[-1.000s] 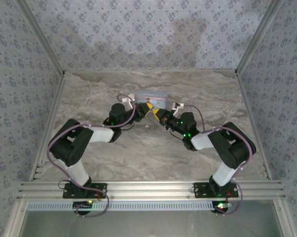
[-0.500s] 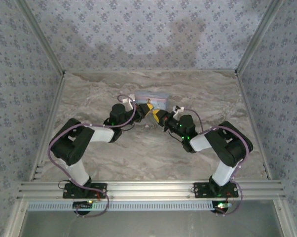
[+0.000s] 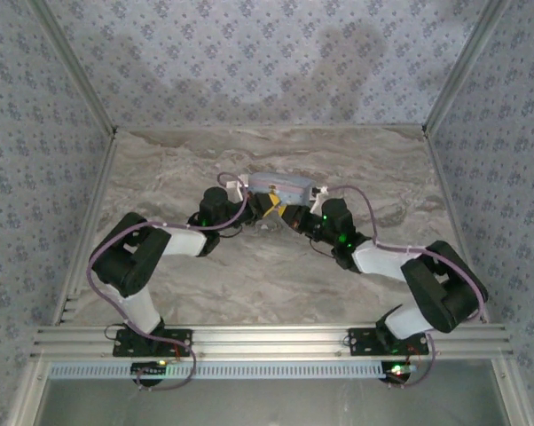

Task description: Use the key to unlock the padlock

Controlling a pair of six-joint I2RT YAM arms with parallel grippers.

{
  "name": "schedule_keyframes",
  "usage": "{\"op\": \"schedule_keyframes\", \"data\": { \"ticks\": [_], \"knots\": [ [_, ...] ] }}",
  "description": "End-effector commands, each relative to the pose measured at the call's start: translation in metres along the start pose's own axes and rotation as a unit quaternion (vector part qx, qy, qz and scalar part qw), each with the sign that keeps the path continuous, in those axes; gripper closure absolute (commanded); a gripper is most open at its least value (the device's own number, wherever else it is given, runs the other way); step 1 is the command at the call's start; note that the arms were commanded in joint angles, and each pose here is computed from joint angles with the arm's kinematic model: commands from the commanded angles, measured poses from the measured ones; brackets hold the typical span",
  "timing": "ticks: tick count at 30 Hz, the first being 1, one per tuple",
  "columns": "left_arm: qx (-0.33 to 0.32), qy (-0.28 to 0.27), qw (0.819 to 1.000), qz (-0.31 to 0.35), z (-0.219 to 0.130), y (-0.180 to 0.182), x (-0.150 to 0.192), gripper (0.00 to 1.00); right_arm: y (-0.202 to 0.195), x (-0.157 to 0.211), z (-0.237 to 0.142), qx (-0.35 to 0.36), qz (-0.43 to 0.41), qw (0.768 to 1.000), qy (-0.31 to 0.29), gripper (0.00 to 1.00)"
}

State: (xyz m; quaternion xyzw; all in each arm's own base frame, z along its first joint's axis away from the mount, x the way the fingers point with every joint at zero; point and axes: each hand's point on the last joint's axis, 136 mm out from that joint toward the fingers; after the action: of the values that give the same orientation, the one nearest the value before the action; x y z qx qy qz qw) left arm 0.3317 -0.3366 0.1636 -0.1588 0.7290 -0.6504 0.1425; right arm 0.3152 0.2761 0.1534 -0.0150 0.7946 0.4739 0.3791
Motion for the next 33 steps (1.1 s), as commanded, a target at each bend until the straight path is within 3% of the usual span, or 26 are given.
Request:
{"op": "schedule_keyframes", "data": {
  "ticks": [1,15,19,33],
  "knots": [
    [0.073,0.190,0.977,0.062,0.008,-0.047,0.098,1.00,0.055,0.008,0.005,-0.097,-0.096,0.989,0.051,1.00],
    [0.080,0.225,0.969,0.065,0.012,-0.049,0.116,1.00,0.085,-0.028,0.003,-0.194,-0.024,0.981,0.011,1.00],
    [0.079,0.224,0.969,0.066,0.011,-0.049,0.116,1.00,0.074,-0.022,0.004,-0.168,-0.024,0.985,0.026,1.00],
    [0.029,0.117,0.991,0.058,0.006,-0.024,0.062,1.00,0.034,0.012,-0.030,-0.093,-0.031,0.994,0.049,0.72]
  ]
}}
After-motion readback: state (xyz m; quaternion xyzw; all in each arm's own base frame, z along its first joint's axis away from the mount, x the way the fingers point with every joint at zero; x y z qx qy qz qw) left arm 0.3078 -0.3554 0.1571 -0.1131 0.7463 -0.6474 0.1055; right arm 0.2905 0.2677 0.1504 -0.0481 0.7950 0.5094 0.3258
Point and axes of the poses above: each hand's point on the last joint's axis, 136 mm out from that joint toward the fingers, its own z axis out along the fingers, its own y axis along the line the jaws close on, x = y × z, and after that the axes turned 13 degrees about -z, right-handed
